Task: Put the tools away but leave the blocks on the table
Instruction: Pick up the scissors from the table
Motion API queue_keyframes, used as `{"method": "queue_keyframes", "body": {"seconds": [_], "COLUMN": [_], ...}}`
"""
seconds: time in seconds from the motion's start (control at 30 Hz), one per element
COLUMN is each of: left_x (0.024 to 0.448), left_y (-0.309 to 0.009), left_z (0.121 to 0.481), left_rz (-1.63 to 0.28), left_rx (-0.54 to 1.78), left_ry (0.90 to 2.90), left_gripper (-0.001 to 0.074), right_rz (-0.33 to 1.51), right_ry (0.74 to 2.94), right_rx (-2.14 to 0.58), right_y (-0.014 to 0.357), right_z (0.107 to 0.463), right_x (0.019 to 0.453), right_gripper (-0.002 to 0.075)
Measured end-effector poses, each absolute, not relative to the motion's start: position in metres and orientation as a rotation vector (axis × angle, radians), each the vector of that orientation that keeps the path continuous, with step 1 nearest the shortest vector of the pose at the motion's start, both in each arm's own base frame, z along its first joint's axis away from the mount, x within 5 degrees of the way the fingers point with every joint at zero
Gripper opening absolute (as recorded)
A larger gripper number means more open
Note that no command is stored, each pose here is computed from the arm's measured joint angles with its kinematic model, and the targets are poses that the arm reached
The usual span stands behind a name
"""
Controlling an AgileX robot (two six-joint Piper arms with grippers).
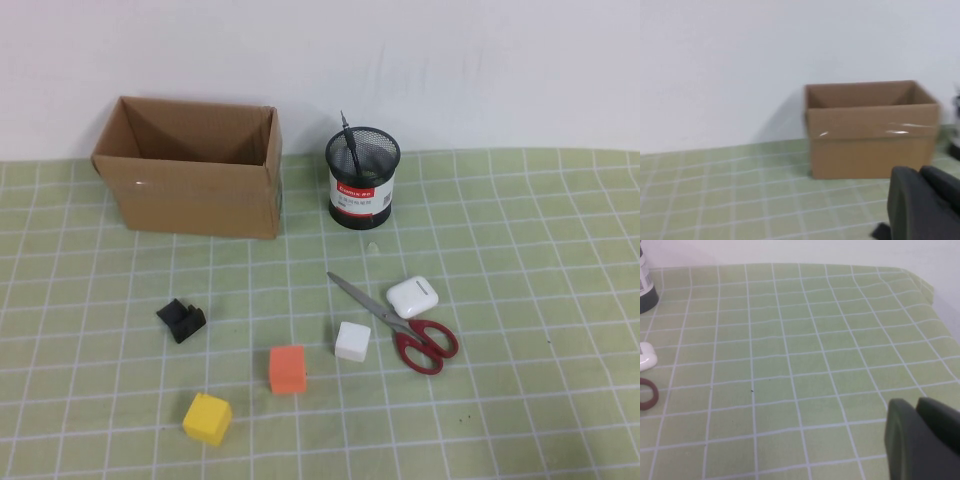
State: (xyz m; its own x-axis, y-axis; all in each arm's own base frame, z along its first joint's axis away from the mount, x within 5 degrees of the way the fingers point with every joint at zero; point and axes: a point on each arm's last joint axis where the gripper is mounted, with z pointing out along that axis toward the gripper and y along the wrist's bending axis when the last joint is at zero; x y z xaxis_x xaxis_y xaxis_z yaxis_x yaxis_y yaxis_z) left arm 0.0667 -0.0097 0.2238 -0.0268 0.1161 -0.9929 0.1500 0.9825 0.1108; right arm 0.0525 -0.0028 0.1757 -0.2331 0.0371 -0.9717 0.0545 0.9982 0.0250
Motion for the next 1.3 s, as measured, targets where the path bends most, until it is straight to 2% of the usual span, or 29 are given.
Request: {"method": "queue_keyframes", "body": {"seconds": [0.2,0.53,1.3], "left_x": [0.057,0.053,0.053], "left_y": [-0.005,-0.004,-0.004], "left_z": [0.199,0.174,0.173], "left_rz": [-0.007,-0.007,-0.009], "left_rx": [0.142,0.142,0.141], "left_ry": [1.565,1.837,1.845], "left_gripper": [-0.0001,-0.0002,-0.0002], "right_rz": [-0.016,-0.016,-0.016], "right_ry": [1.807,1.807,1.807], "right_rx": [0.067,0.067,0.067], "right_y": [-0.003,-0.003,-0.003], "right_z": [0.176,0.176,0.176], "right_x": [0.052,0.052,0.052], "right_gripper": [-0.0007,-0.0007,-0.0007]}}
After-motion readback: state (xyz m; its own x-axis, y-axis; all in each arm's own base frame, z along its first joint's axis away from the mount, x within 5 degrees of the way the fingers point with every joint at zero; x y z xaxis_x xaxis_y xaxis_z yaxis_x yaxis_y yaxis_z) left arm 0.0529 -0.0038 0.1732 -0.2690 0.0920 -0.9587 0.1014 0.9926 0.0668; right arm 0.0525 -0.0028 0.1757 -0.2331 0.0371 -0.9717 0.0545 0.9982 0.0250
